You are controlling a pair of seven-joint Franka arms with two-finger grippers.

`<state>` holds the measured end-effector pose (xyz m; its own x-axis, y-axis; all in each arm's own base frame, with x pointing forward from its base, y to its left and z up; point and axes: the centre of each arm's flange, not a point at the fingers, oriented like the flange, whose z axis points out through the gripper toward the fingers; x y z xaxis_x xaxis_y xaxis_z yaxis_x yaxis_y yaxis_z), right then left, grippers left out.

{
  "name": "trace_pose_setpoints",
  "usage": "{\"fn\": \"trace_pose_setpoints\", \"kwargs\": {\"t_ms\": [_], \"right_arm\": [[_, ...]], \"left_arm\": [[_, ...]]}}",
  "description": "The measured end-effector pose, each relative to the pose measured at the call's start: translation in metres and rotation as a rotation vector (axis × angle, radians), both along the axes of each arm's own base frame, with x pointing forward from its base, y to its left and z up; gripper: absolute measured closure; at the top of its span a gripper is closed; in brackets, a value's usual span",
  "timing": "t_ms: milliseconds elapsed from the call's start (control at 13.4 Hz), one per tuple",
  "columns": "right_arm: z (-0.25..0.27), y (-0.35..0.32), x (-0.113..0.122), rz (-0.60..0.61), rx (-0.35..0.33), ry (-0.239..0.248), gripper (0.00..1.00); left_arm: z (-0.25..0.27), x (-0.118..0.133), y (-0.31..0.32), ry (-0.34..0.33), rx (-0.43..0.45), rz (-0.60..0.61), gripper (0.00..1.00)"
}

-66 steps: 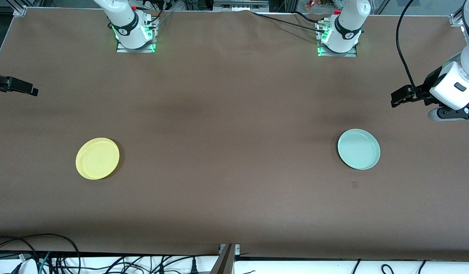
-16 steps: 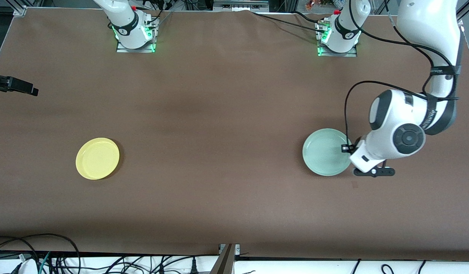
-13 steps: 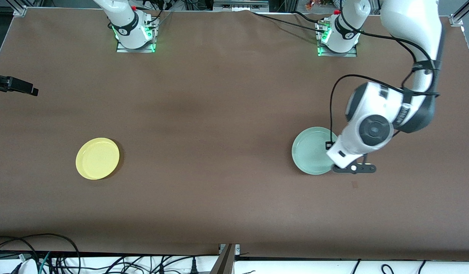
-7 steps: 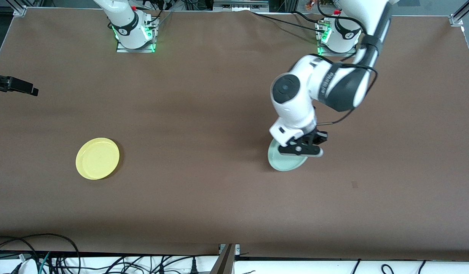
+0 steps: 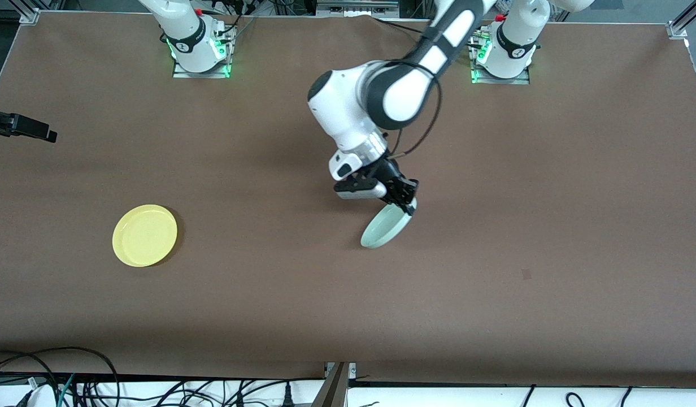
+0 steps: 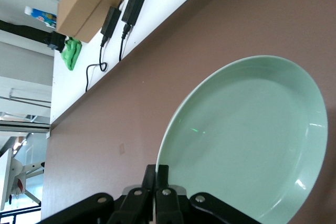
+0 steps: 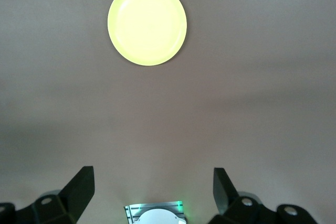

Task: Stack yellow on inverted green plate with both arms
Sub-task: 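Flip the green plate over and set it upside down mid-table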

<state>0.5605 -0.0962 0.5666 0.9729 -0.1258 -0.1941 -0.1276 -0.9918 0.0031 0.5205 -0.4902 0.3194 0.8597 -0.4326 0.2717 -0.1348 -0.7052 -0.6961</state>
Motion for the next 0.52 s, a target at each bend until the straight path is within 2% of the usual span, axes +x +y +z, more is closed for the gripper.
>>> {"fn": "trace_pose_setpoints", "kwargs": {"t_ms": [224, 373, 522], "right_arm": [[0.0, 0.0, 0.0, 0.0, 0.0, 0.0, 0.0], [0.0, 0.0, 0.0, 0.0, 0.0, 0.0, 0.0], [0.0, 0.0, 0.0, 0.0, 0.0, 0.0, 0.0]], "left_arm": [[-0.044, -0.032, -0.04, -0.153, 0.092, -0.104, 0.97], [-0.072, -0.047, -0.053, -0.209, 0.141, -0.161, 0.97], [-0.086, -0.054, -0.06, -0.238, 0.178, -0.188, 0.97]]}}
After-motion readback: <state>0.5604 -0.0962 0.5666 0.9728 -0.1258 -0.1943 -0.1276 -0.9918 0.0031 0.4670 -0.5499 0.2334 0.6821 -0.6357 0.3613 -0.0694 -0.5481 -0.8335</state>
